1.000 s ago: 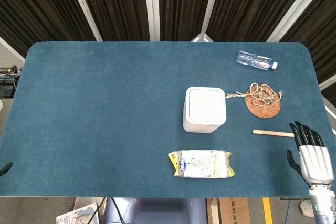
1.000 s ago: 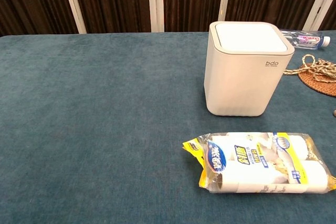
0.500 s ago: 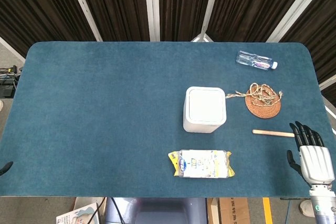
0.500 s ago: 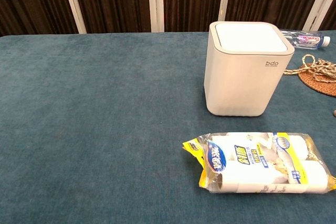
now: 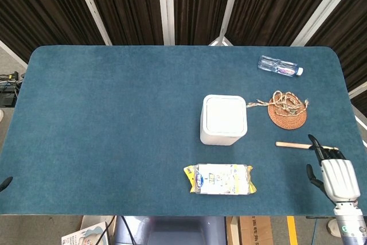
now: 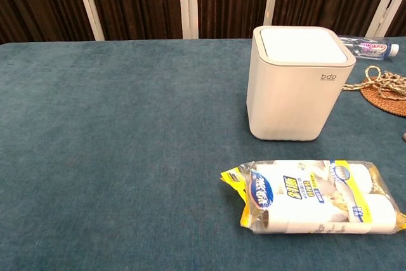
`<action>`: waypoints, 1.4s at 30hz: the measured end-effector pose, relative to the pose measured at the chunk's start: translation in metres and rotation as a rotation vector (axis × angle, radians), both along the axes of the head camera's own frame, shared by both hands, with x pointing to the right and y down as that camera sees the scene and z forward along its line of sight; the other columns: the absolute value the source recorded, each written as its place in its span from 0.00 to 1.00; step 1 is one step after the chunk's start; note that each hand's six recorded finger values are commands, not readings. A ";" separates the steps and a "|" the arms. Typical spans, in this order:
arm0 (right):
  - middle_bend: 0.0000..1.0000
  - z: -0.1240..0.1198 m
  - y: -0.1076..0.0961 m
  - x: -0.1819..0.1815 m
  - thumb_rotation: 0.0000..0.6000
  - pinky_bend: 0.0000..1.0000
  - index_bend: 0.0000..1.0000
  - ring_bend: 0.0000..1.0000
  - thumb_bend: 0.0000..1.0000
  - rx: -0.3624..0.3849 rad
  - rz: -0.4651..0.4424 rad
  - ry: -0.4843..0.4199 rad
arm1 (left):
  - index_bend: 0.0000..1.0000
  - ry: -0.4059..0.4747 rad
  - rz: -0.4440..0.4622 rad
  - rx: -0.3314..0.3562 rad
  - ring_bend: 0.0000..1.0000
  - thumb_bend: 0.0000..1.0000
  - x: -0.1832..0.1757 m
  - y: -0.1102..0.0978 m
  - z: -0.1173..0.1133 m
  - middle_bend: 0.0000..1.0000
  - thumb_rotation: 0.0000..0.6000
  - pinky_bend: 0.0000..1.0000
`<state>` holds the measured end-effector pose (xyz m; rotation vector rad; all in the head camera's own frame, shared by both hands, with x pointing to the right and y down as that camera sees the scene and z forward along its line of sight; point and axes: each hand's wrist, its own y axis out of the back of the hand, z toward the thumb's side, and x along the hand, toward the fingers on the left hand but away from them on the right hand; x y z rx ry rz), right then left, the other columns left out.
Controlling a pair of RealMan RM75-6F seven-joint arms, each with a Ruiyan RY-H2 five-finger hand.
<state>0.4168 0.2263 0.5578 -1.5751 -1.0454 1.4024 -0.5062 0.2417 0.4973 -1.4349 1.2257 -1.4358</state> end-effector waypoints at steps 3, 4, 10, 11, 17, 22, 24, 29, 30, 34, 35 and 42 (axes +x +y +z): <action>0.79 -0.005 -0.012 -0.009 1.00 0.78 0.08 0.84 0.65 0.015 -0.040 -0.020 | 0.18 -0.002 0.002 -0.006 0.00 0.16 0.001 0.000 0.002 0.05 1.00 0.00; 0.81 -0.007 -0.017 -0.013 1.00 0.80 0.08 0.86 0.69 0.020 -0.056 -0.024 | 0.18 -0.002 0.003 -0.007 0.00 0.16 0.001 -0.001 0.002 0.05 1.00 0.00; 0.84 -0.012 -0.040 -0.042 1.00 0.82 0.08 0.87 0.78 0.010 -0.149 -0.022 | 0.18 -0.003 0.002 -0.005 0.00 0.16 0.002 0.000 0.001 0.05 1.00 0.00; 0.84 -0.011 -0.042 -0.047 1.00 0.82 0.08 0.87 0.79 -0.001 -0.165 -0.021 | 0.18 -0.003 0.002 -0.005 0.00 0.16 0.002 0.000 0.001 0.05 1.00 0.00; 0.84 -0.007 -0.053 -0.082 1.00 0.82 0.08 0.88 0.82 -0.103 -0.267 -0.016 | 0.18 -0.003 0.002 -0.007 0.00 0.16 0.002 -0.001 0.002 0.05 1.00 0.00; 0.84 -0.005 -0.065 -0.107 1.00 0.82 0.08 0.88 0.82 -0.168 -0.319 -0.004 | 0.18 -0.003 -0.003 -0.006 0.00 0.16 0.000 -0.001 0.002 0.05 1.00 0.00; 0.84 -0.004 -0.068 -0.113 1.00 0.82 0.08 0.88 0.82 -0.183 -0.329 -0.002 | 0.18 -0.002 -0.003 -0.006 0.00 0.16 0.000 -0.001 0.002 0.05 1.00 0.00; 0.84 0.001 -0.070 -0.126 1.00 0.82 0.08 0.88 0.82 -0.222 -0.356 0.017 | 0.18 -0.003 -0.003 -0.005 0.00 0.16 0.001 -0.001 0.002 0.05 1.00 0.00; 0.84 0.002 -0.071 -0.129 1.00 0.82 0.08 0.88 0.82 -0.229 -0.360 0.017 | 0.18 -0.002 -0.002 -0.005 0.00 0.16 0.001 -0.001 0.002 0.05 1.00 0.00; 0.84 0.007 -0.072 -0.137 1.00 0.82 0.08 0.88 0.82 -0.254 -0.371 0.023 | 0.18 -0.003 -0.003 -0.005 0.00 0.16 0.001 -0.001 0.002 0.05 1.00 0.00; 0.84 0.008 -0.073 -0.138 1.00 0.82 0.08 0.88 0.82 -0.258 -0.373 0.024 | 0.18 -0.003 -0.003 -0.005 0.00 0.16 0.001 -0.001 0.002 0.05 1.00 0.00; 0.84 0.015 -0.075 -0.145 1.00 0.82 0.08 0.88 0.82 -0.276 -0.372 0.030 | 0.18 -0.002 -0.005 -0.003 0.00 0.16 0.000 -0.001 0.001 0.05 1.00 0.00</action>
